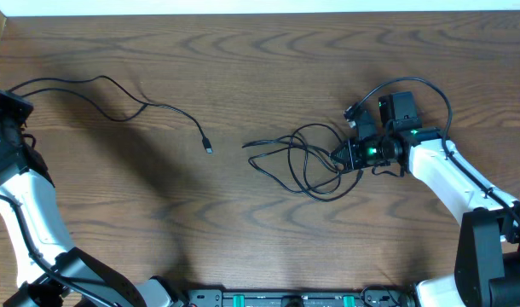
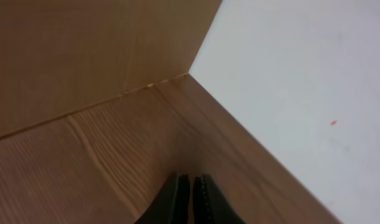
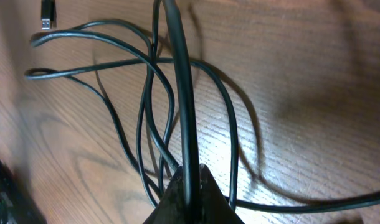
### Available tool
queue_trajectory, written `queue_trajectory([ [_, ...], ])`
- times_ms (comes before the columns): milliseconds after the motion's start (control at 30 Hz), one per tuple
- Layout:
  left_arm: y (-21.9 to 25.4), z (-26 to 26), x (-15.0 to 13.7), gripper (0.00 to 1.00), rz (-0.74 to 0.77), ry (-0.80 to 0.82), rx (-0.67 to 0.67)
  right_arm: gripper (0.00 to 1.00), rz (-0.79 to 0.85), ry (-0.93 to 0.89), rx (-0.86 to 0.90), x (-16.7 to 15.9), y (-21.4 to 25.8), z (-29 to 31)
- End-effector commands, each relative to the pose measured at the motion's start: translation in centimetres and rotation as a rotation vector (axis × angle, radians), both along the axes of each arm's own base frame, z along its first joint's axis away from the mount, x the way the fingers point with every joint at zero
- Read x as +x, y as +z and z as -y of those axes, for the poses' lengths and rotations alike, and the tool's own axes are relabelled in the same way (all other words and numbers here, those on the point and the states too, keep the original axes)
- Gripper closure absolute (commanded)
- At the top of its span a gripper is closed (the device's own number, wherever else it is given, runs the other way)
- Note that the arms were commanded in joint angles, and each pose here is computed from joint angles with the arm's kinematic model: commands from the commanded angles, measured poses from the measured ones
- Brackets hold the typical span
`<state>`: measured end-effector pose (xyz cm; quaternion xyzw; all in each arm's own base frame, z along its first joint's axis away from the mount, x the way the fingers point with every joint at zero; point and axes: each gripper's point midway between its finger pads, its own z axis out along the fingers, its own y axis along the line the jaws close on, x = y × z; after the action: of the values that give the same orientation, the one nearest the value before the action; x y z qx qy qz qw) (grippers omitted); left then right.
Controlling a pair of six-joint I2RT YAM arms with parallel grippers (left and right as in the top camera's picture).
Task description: Untangle cables
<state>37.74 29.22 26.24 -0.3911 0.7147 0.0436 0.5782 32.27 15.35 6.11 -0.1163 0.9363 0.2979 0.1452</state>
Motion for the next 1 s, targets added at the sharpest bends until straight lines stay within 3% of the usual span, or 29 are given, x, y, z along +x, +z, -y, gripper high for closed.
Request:
queue_trajectory([
  [0,0.9,-0.8,-0.6,0.92,-0.082,0.003,0.146,0.99,0.014,-0.016,0.005,0.5,0.5,0.0],
  [267,0.7,-5.3,-5.4,0.92,-0.248,0.287,0.267,0.99,0.01,-0.027,0.009,0.6,0.5,0.0],
  [967,-0.3,-13.9,-17.1,0.92,-0.283,0.601,0.201,0.99,0.027,-0.076,0.035,1.7,1.1,-0.2],
])
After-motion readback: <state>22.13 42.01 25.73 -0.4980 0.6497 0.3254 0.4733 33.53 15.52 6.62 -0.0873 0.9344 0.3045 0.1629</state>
